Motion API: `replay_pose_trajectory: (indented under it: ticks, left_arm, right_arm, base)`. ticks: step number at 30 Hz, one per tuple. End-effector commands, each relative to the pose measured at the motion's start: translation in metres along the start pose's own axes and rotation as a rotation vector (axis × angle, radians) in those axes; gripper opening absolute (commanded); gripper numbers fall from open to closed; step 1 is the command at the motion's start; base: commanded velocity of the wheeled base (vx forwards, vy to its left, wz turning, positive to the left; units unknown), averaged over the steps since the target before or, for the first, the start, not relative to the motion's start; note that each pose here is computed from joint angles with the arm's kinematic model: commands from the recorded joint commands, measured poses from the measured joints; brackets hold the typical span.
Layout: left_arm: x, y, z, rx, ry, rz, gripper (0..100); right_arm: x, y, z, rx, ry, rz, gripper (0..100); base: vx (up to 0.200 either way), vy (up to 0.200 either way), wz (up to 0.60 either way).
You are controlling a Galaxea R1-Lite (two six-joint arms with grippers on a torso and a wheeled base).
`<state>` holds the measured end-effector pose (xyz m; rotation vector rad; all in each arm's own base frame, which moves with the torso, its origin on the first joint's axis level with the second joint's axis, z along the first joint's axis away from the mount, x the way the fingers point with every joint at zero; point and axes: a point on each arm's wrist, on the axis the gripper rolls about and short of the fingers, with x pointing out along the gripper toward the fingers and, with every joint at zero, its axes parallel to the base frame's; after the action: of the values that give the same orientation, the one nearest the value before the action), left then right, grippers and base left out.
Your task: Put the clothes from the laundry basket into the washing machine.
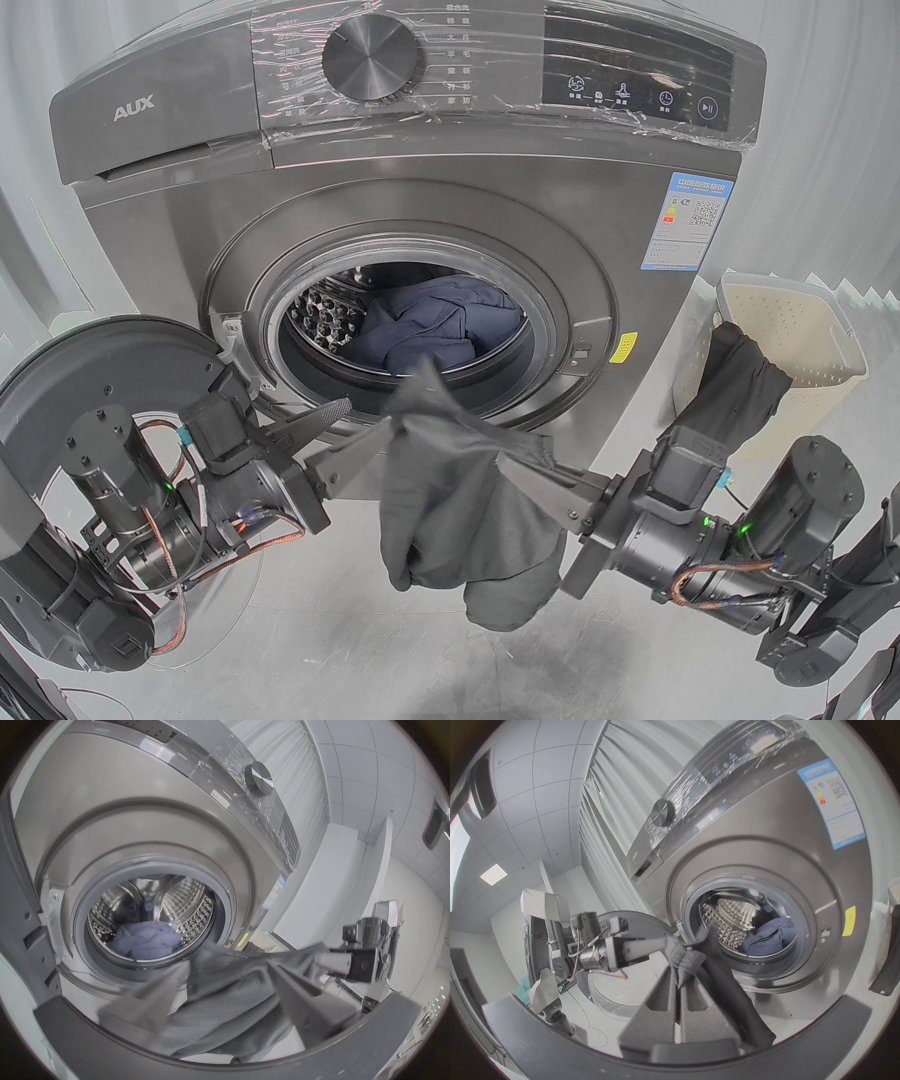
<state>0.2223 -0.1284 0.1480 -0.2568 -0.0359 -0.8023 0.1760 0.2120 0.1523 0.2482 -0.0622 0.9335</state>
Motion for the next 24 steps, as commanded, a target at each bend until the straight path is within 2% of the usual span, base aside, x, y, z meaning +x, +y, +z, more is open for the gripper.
replay_pose_trajectory:
  ticks: [1, 4, 6, 9, 12, 16, 24]
  left_arm:
    - [-0.005, -0.001, -0.017, -0.017, 0.08, -0.005, 100]
    - [-0.01, -0.003, -0.024, -0.029, 0.113, -0.007, 100]
    - [-0.017, -0.003, -0.037, -0.044, 0.182, -0.012, 100]
    - [-0.018, -0.001, -0.047, -0.032, 0.227, -0.016, 100]
    - [-0.014, 0.006, -0.059, 0.001, 0.27, 0.007, 100]
    - [-0.013, 0.013, -0.063, 0.009, 0.28, 0.031, 100]
    - [-0.012, 0.01, -0.057, 0.017, 0.255, 0.021, 100]
  right_arm:
    - [-0.013, -0.006, 0.02, -0.016, -0.057, -0.023, 0]
    - [-0.015, -0.006, 0.026, -0.023, -0.076, -0.015, 0]
    - [-0.018, -0.008, 0.026, -0.026, -0.074, -0.012, 0]
    - [-0.019, -0.008, 0.027, -0.026, -0.074, -0.006, 0]
    - [-0.019, -0.003, 0.025, -0.022, -0.067, 0.015, 0]
    - [-0.02, 0.0, 0.022, -0.018, -0.056, 0.026, 0]
    - [-0.019, 0.0, 0.021, -0.018, -0.051, 0.02, 0]
  base:
    - [0.0, 0.0, 0.0]
    - [0.0, 0.0, 0.0]
    - [0.0, 0.0, 0.0]
    - [0.0, 0.0, 0.0]
    - [0.0, 0.0, 0.0]
    - [0.0, 0.0, 0.0]
    - [0.0, 0.0, 0.0]
